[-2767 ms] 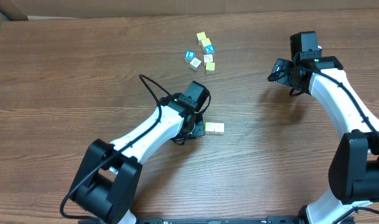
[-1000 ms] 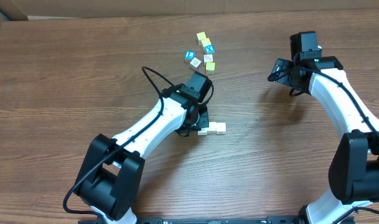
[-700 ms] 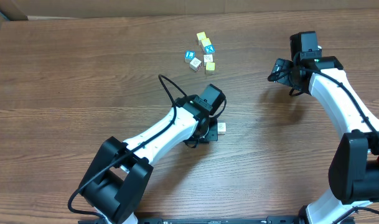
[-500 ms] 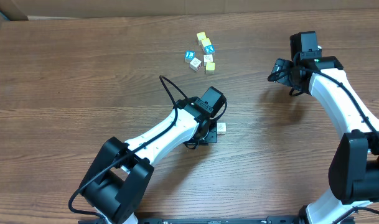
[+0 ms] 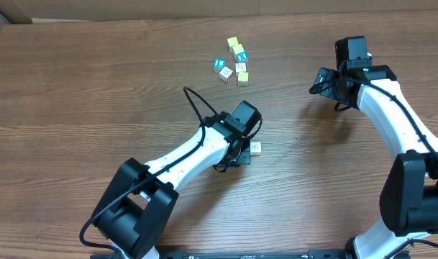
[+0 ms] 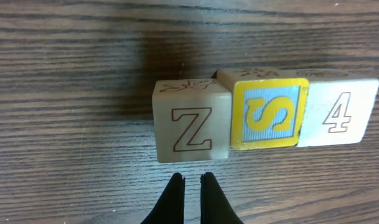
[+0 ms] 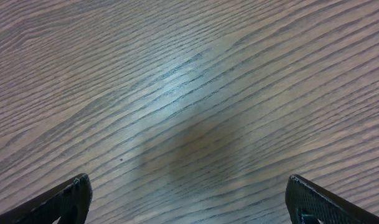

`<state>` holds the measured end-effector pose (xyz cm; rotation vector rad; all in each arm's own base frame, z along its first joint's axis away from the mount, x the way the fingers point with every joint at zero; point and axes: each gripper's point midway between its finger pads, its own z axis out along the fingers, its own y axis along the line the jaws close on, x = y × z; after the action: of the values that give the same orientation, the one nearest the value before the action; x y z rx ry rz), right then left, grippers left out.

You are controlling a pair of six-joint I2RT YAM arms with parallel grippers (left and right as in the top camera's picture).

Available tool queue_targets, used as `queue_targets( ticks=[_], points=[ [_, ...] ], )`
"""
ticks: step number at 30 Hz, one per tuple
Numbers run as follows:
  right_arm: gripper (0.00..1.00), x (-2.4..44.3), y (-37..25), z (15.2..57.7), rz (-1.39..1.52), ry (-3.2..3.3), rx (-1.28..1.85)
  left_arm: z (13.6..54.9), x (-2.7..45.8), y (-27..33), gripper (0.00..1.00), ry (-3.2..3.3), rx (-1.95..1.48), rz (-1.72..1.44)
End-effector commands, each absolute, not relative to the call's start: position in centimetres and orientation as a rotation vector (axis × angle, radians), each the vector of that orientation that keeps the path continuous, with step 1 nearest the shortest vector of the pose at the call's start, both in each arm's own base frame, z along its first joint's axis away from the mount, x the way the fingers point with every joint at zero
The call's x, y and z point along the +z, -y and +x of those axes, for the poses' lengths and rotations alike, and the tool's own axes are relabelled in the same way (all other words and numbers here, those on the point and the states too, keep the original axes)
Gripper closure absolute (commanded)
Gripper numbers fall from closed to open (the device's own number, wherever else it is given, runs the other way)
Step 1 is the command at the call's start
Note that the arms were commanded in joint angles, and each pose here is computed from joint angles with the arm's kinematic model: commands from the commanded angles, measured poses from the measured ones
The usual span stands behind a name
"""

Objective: Flip 4 blocks

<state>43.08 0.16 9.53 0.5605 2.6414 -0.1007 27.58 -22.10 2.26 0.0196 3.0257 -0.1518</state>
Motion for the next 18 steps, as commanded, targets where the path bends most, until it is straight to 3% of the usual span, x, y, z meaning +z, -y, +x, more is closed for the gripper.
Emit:
queue_targets(
  ticks=[1, 18],
  points=[
    [0.00, 11.55, 0.06, 43.80, 0.558, -2.585, -0.092, 27.77, 2.45, 21.78, 0.96, -3.000, -0.130, -0.011],
    [0.00, 11.55, 0.08, 43.80, 0.559, -2.585, -0.092, 28.37, 2.42, 21.55, 0.96, -2.969, -0.105, -0.015]
  ],
)
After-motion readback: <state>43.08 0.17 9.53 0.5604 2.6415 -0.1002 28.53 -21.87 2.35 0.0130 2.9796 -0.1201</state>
